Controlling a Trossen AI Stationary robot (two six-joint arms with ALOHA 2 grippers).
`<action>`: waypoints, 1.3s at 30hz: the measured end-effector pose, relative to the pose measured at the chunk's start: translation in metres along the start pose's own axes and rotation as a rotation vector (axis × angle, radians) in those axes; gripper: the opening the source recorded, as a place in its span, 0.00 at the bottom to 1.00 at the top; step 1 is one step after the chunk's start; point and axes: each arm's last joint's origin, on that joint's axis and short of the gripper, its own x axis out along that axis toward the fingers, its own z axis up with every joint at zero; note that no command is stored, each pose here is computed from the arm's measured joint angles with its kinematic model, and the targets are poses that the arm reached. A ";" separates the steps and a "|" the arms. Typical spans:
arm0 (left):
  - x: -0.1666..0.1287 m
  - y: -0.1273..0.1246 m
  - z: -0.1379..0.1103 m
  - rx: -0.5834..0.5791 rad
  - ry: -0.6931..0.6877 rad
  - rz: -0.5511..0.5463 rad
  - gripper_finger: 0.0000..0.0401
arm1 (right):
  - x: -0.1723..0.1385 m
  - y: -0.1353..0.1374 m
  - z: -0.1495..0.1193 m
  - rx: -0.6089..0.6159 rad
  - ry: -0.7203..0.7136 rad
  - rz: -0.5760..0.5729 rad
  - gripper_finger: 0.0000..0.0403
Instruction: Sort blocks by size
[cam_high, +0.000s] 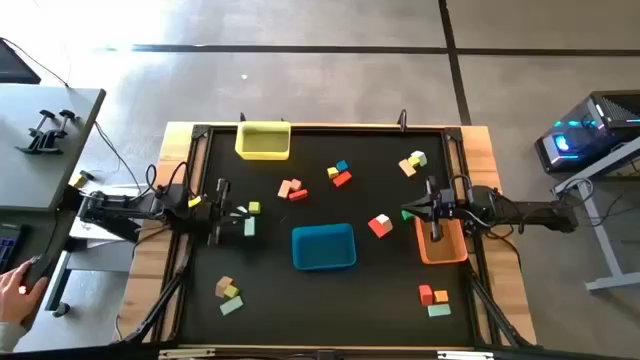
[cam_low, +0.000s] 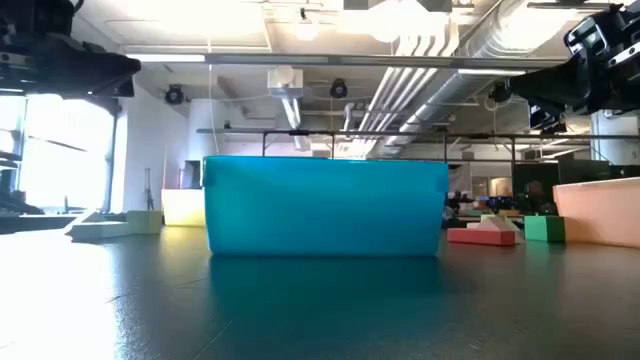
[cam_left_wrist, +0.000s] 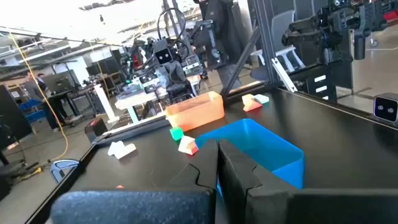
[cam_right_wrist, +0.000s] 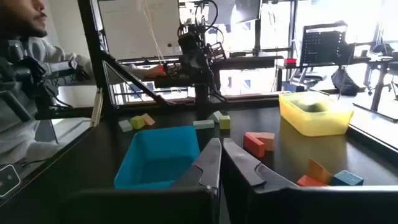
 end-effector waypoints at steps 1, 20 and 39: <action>0.000 0.000 0.000 0.000 0.000 0.000 0.00 | 0.000 0.000 0.000 0.000 0.000 0.000 0.00; 0.000 0.000 0.000 0.000 0.000 0.000 0.00 | 0.000 0.000 0.000 0.000 0.000 0.000 0.00; 0.000 0.000 0.000 0.000 0.000 0.000 0.00 | -0.003 0.000 0.025 0.292 -0.271 -0.005 0.00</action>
